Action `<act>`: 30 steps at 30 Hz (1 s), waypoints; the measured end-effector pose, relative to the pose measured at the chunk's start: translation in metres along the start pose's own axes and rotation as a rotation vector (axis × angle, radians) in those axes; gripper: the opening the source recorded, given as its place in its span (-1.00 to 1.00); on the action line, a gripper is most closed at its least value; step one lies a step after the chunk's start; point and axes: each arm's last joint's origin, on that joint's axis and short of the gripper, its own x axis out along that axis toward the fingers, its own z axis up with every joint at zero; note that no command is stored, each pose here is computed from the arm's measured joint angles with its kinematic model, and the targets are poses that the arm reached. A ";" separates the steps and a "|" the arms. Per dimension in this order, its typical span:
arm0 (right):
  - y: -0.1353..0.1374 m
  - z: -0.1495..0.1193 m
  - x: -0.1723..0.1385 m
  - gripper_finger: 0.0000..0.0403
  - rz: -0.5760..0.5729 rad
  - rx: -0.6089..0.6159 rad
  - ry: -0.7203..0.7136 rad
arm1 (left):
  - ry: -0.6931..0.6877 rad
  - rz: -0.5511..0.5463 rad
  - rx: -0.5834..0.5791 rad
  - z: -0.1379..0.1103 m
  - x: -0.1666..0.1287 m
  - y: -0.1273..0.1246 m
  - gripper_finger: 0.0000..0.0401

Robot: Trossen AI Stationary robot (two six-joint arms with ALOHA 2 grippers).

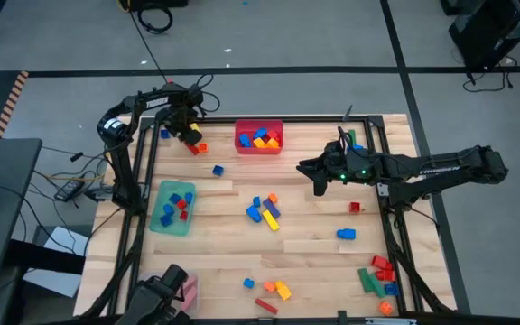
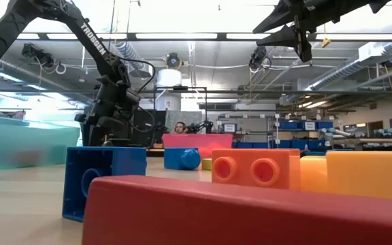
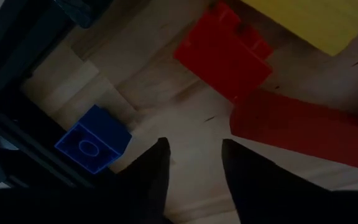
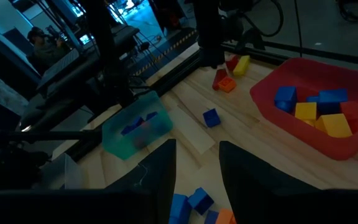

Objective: Sort blocks by size
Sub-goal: Put the red 4 studded building block into the teal bin

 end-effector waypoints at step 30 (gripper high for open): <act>-0.002 0.001 0.001 -0.32 -0.010 0.004 -0.006 | -0.217 -0.057 -0.374 0.026 -0.043 0.009 0.23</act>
